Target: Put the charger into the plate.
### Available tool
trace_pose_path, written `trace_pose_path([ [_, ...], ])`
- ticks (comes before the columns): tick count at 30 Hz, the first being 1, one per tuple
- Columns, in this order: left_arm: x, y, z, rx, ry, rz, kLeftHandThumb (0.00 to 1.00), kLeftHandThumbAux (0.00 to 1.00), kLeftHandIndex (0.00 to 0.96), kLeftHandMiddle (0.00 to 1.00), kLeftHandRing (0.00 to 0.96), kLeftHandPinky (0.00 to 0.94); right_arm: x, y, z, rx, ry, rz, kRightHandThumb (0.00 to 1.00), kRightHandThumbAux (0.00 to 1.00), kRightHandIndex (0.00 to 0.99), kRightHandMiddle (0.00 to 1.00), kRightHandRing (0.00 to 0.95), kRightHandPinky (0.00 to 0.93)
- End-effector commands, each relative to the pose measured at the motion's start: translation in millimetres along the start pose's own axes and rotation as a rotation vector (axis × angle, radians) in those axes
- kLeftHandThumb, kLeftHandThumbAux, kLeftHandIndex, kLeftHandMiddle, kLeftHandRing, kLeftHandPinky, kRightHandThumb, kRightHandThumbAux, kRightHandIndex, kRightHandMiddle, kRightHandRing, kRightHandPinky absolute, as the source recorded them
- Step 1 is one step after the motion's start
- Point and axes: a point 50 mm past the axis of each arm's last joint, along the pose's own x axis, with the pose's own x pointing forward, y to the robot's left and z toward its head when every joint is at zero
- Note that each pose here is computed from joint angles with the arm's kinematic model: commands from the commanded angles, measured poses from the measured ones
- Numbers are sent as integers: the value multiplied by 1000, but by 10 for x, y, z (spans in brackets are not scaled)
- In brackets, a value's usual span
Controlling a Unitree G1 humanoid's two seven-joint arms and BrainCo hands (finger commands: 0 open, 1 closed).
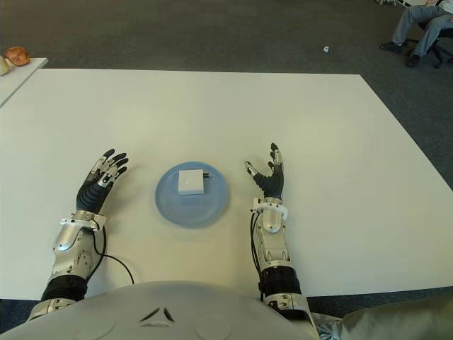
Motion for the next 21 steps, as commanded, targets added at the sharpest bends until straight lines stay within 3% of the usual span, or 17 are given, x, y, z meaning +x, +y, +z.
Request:
trace_pose_path([
  [1,-374,-65,-513,-115,269,45,0,484,82,171,140,107,-105,68,-128,-8,32,18,0,862,76,76,57,79],
  [6,-355,-77,-499,-114,258,42,0,483,81,178,145,100,-209,112,-334,-2,83,53,0,875,95,83,64,82],
  [21,-315,-75,-465,-107,236,32,0,481,96,175,133,75,-231,153,-452,21,129,119,0,889,104,79,70,110],
])
